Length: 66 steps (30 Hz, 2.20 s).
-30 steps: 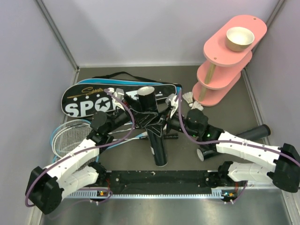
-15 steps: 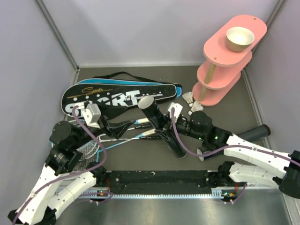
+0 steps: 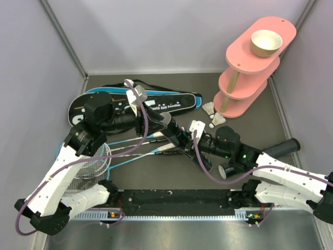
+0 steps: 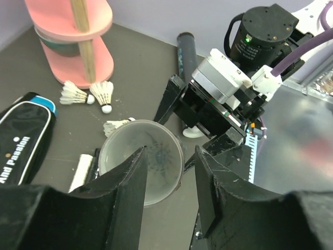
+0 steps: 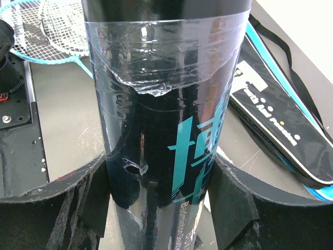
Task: Pack up the badminton gear
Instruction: Open the lid of the shuttle tube, then place the lid at the center of the board.
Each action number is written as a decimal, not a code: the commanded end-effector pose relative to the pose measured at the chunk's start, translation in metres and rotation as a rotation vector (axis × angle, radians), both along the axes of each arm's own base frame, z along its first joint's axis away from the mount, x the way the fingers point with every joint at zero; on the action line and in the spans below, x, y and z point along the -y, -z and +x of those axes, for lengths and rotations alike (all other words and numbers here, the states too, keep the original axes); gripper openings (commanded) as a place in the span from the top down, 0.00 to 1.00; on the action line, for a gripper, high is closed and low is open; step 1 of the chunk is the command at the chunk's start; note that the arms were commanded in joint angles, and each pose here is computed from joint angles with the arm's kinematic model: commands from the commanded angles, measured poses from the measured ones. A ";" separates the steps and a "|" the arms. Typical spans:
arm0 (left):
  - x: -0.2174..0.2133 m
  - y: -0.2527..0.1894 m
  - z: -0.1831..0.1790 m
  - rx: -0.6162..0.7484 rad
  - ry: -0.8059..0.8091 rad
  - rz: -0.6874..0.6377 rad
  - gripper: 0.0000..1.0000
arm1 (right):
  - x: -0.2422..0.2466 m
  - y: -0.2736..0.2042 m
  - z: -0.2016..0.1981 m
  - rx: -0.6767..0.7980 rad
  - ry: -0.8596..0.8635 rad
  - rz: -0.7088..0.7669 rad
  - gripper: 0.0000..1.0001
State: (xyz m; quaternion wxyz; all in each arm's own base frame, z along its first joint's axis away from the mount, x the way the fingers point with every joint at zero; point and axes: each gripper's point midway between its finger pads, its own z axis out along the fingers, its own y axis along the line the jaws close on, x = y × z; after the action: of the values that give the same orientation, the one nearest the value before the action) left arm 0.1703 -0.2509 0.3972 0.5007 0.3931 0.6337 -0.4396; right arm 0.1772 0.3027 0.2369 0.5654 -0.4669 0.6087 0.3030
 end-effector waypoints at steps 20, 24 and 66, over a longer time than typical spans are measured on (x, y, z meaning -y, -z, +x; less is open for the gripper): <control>0.011 0.023 -0.006 -0.023 0.076 0.070 0.76 | -0.003 -0.019 0.009 0.044 0.029 0.050 0.68; 0.016 0.031 -0.010 -0.016 0.092 0.126 1.00 | -0.002 -0.018 0.019 0.054 0.082 0.069 0.60; -0.017 0.047 0.124 -0.143 -0.448 -0.054 1.00 | 0.058 -0.084 0.042 -0.036 0.453 0.413 0.58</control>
State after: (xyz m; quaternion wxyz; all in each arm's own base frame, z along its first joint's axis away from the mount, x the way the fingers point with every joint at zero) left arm 0.2160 -0.2195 0.4104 0.5532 0.2678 0.6711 -0.4146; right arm 0.2250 0.2751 0.2726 0.6546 -0.2896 0.6508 0.2531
